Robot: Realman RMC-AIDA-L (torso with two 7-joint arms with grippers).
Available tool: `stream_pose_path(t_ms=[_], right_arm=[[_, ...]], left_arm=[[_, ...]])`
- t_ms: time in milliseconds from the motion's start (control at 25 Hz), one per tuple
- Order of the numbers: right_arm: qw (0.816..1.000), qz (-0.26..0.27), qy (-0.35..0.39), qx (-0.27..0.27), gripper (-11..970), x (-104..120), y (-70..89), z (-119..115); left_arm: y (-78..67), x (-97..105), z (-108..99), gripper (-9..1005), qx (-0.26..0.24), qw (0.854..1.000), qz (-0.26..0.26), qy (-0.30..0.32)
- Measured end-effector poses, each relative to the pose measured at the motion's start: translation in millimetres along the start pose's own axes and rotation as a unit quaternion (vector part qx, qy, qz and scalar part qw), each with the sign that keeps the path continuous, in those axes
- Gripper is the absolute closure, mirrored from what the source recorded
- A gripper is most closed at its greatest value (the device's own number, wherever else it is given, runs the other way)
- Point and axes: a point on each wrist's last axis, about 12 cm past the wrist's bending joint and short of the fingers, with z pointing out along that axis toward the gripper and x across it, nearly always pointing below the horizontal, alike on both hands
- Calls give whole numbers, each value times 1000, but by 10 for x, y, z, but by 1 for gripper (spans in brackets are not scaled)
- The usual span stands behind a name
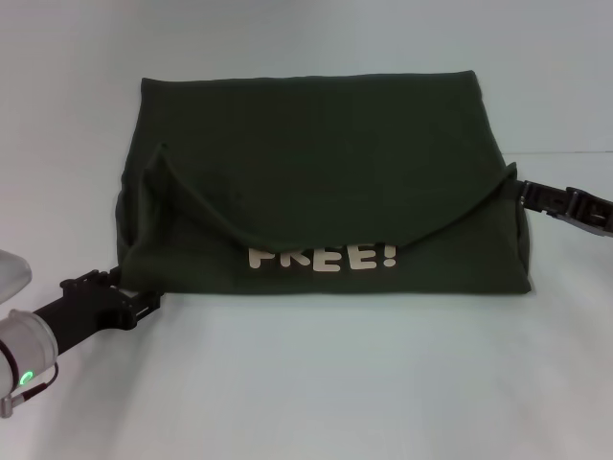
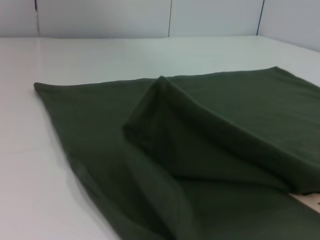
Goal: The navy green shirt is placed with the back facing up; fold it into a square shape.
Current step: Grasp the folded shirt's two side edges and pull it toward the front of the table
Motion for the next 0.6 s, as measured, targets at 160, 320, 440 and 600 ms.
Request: stream_pose_path(t_ms=[160, 320, 440, 600], right_arm=[[1000, 0, 0, 0, 277, 7, 2, 3], [1000, -2, 0, -1, 277, 16, 5, 7], [1000, -1, 1, -1, 278, 26, 2, 4], [1000, 0, 1, 1, 278, 43, -7, -6]], left_arm=[[42, 4, 3, 427, -18, 1000, 9, 5], [50, 1, 10, 569, -22, 1000, 10, 7], [47, -4, 15, 652, -21, 1000, 11, 7], [48, -11, 20, 749, -20, 1000, 12, 8]])
